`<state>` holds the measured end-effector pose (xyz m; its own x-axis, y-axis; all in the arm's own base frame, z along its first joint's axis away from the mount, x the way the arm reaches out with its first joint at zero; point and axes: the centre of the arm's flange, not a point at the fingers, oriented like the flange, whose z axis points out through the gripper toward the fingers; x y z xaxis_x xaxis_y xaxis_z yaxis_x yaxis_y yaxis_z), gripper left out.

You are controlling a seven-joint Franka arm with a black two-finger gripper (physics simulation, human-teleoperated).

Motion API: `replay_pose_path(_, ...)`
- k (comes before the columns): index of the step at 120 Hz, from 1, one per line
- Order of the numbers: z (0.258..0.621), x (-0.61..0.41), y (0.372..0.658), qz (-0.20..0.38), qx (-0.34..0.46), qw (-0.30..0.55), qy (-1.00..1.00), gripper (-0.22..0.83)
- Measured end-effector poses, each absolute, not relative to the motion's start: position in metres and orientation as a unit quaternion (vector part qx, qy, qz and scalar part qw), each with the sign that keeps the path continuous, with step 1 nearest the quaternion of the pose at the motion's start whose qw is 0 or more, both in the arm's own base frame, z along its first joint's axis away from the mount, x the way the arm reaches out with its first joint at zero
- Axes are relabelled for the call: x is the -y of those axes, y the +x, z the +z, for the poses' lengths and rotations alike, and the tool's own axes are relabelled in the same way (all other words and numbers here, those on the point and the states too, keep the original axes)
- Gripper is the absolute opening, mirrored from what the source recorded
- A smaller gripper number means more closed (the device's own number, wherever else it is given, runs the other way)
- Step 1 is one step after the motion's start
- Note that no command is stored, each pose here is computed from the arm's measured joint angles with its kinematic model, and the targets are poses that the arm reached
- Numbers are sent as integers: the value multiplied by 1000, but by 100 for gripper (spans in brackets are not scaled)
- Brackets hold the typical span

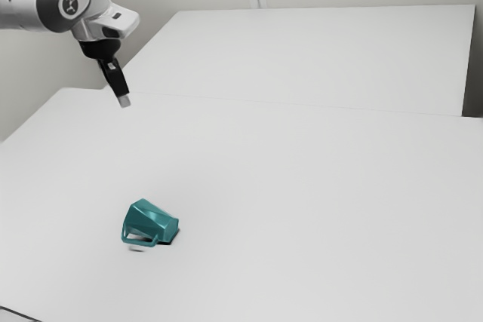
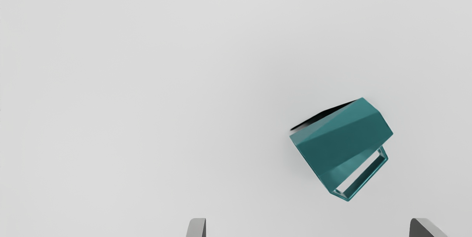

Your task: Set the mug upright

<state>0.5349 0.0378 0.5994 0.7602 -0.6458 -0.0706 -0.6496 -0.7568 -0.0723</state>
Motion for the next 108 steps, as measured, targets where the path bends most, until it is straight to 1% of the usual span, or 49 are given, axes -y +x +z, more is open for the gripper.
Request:
replay_pose_path(9, 599, -37, 532, 14, -356, 47, -933, 62)
replay_pose_path(19, 606, -44, 523, 1, -362, 49, -931, 62)
replay_pose_path(38, 601, -90, 482, -15, -334, 32, -942, 62)
replay_pose_path(48, 592, -111, 468, -11, -319, 25, -947, 62)
replay_pose_path(60, 569, -133, 457, -8, -296, -5, -955, 62)
replay_pose_path(71, 542, -157, 437, -13, -260, -48, -964, 62)
replay_pose_path(108, 454, -195, 391, -86, -115, -189, -971, 62)
